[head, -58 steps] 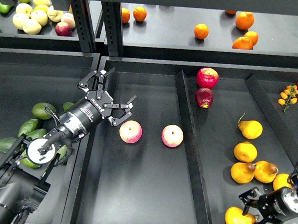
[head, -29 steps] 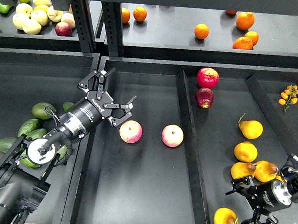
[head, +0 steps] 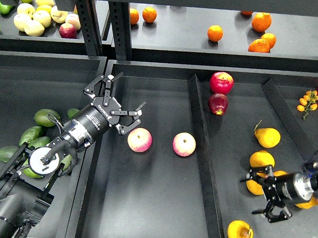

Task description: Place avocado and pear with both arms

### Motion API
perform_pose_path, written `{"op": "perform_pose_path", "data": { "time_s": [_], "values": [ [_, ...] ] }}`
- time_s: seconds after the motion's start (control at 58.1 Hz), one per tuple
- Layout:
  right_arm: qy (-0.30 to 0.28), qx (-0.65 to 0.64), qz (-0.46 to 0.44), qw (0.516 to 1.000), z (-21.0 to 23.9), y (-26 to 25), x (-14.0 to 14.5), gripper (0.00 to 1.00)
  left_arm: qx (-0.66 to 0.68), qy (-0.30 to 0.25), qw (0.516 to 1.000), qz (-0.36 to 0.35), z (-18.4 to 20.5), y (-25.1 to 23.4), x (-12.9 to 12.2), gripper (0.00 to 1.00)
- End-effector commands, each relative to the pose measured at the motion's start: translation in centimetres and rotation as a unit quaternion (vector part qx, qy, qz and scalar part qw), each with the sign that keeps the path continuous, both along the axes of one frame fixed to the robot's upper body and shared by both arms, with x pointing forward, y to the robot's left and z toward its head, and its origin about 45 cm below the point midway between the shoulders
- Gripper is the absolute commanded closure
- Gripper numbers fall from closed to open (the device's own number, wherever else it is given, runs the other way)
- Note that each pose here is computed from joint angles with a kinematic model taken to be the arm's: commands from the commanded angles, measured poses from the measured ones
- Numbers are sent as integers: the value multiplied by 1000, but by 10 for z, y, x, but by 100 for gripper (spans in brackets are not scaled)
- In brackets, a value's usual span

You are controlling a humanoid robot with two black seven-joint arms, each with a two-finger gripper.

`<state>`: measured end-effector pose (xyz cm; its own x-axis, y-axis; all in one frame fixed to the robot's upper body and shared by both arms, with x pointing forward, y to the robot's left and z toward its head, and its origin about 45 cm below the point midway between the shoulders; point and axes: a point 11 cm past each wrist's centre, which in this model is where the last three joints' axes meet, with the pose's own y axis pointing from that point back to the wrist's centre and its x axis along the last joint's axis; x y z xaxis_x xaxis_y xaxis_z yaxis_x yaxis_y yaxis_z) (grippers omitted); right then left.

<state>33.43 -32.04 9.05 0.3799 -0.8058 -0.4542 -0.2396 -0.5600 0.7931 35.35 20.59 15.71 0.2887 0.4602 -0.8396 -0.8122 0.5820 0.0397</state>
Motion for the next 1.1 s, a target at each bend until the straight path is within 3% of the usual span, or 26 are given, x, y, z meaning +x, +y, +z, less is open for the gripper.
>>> {"op": "perform_pose_path", "data": {
  "time_s": [0.0, 0.189, 0.31, 0.653, 0.911, 1.083],
  "values": [
    [-25, 40, -44, 998, 14, -2, 15, 1, -1, -2, 1000, 2, 1, 0, 0, 1],
    [-84, 98, -105, 986, 47, -3, 49, 1, -4, -7, 1000, 7, 4, 1, 1, 1],
    [-125, 185, -147, 964, 72, 21, 76, 1, -7, -10, 1000, 9, 4, 2, -3, 1],
    [-125, 338, -224, 906, 70, 62, 78, 1, -10, -20, 1000, 8, 11, 1, -3, 1],
    [-109, 475, -279, 828, 76, 118, 82, 1, -13, -28, 999, 16, 15, 3, -2, 1],
    [-107, 510, -297, 801, 81, 128, 85, 1, -14, -30, 999, 16, 16, 3, -2, 1]
  ]
}}
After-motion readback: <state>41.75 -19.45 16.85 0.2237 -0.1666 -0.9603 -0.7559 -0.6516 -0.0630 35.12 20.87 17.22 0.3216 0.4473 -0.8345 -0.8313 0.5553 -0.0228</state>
